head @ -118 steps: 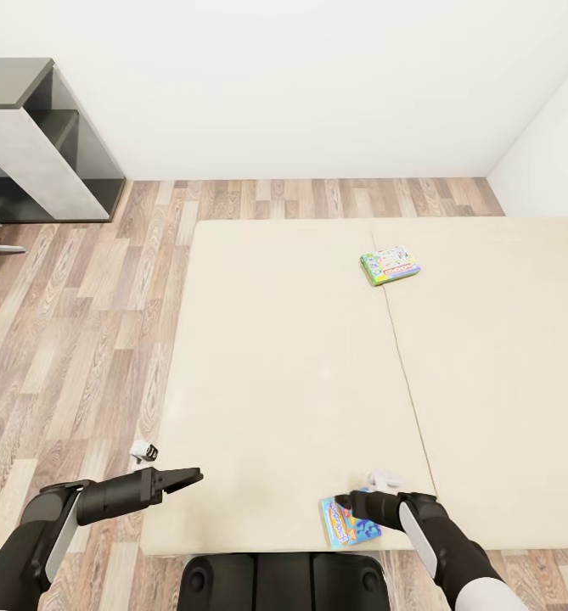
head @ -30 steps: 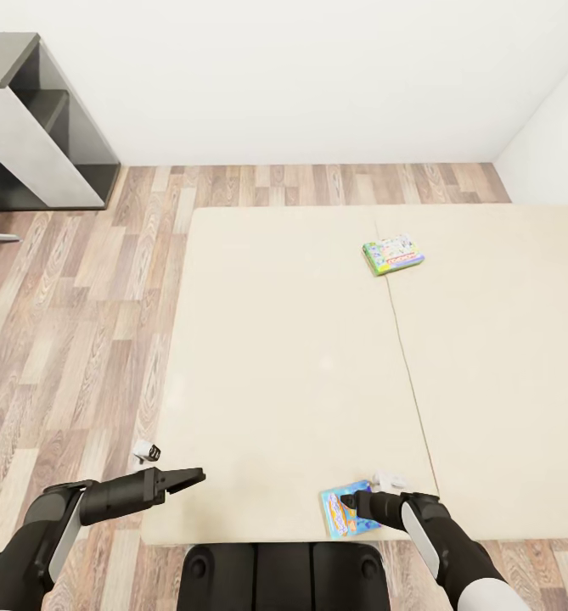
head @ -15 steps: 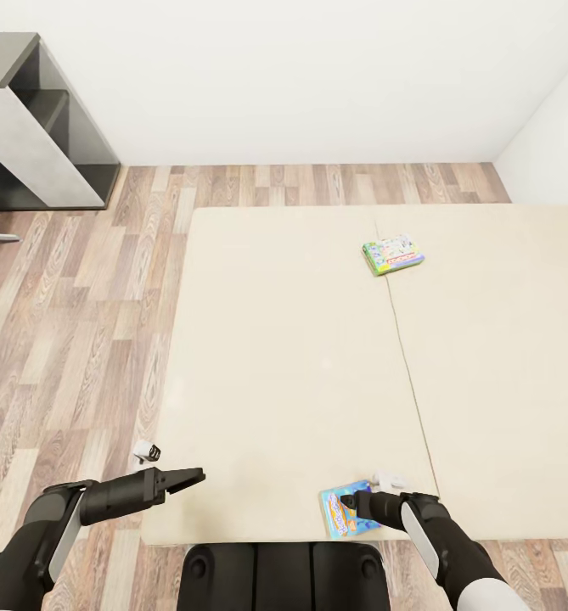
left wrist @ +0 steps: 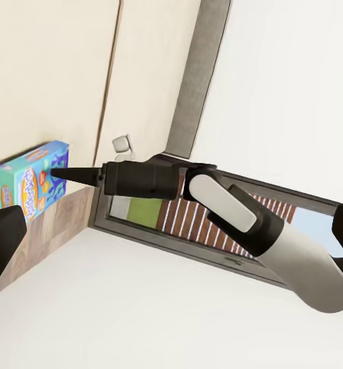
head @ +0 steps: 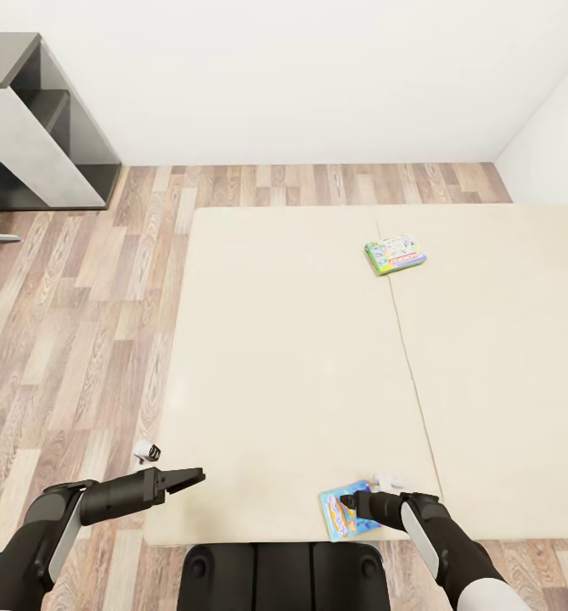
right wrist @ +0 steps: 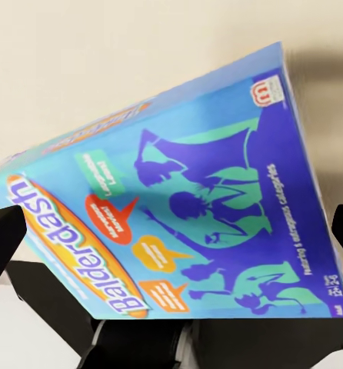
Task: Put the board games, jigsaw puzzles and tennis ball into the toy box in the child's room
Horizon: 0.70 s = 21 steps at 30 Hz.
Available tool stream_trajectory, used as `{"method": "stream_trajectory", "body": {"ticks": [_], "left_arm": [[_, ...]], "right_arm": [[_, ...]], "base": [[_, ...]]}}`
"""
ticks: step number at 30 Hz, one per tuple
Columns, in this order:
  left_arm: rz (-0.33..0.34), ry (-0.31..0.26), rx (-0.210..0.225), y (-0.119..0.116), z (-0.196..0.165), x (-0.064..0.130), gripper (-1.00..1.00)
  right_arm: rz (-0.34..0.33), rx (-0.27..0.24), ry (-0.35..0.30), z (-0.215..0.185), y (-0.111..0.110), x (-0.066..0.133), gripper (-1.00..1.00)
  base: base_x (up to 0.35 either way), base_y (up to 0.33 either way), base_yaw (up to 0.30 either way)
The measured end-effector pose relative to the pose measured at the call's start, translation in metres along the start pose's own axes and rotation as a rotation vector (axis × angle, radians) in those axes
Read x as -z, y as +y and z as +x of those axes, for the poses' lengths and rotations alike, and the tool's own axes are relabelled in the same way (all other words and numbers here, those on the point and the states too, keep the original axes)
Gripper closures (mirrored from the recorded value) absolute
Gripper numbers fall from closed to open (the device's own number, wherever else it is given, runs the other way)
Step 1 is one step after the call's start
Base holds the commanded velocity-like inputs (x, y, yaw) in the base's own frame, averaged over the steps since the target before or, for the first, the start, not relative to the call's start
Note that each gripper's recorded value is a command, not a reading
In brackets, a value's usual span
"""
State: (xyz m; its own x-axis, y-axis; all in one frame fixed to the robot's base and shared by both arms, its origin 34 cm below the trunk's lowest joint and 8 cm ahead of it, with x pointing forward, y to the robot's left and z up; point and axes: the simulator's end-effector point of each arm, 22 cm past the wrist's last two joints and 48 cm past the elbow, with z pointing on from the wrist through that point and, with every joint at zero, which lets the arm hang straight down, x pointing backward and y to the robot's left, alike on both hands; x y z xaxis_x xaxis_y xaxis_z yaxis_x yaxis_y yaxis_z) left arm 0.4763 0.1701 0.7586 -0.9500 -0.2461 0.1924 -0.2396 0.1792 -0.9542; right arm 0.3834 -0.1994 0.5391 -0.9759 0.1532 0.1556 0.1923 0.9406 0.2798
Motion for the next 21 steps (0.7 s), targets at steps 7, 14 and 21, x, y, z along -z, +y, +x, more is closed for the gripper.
{"method": "stream_trajectory", "body": {"ticks": [7,14,21], "left_arm": [[0.000,0.000,0.000,0.0000,0.0000,-0.0002,-1.00],[0.001,0.000,0.000,-0.0001,0.0001,-0.0004,-1.00],[0.001,0.000,0.000,0.0000,0.0001,-0.0004,-1.00]], "right_arm": [[-0.002,-0.002,0.001,0.0002,0.0004,0.0001,-1.00],[-0.004,-0.004,0.001,0.0001,0.0006,0.0001,-1.00],[-0.004,-0.004,0.001,0.0001,0.0006,0.0001,-1.00]], "base": [[0.000,0.008,0.000],[0.000,0.000,0.000],[0.000,0.000,0.000]]}}
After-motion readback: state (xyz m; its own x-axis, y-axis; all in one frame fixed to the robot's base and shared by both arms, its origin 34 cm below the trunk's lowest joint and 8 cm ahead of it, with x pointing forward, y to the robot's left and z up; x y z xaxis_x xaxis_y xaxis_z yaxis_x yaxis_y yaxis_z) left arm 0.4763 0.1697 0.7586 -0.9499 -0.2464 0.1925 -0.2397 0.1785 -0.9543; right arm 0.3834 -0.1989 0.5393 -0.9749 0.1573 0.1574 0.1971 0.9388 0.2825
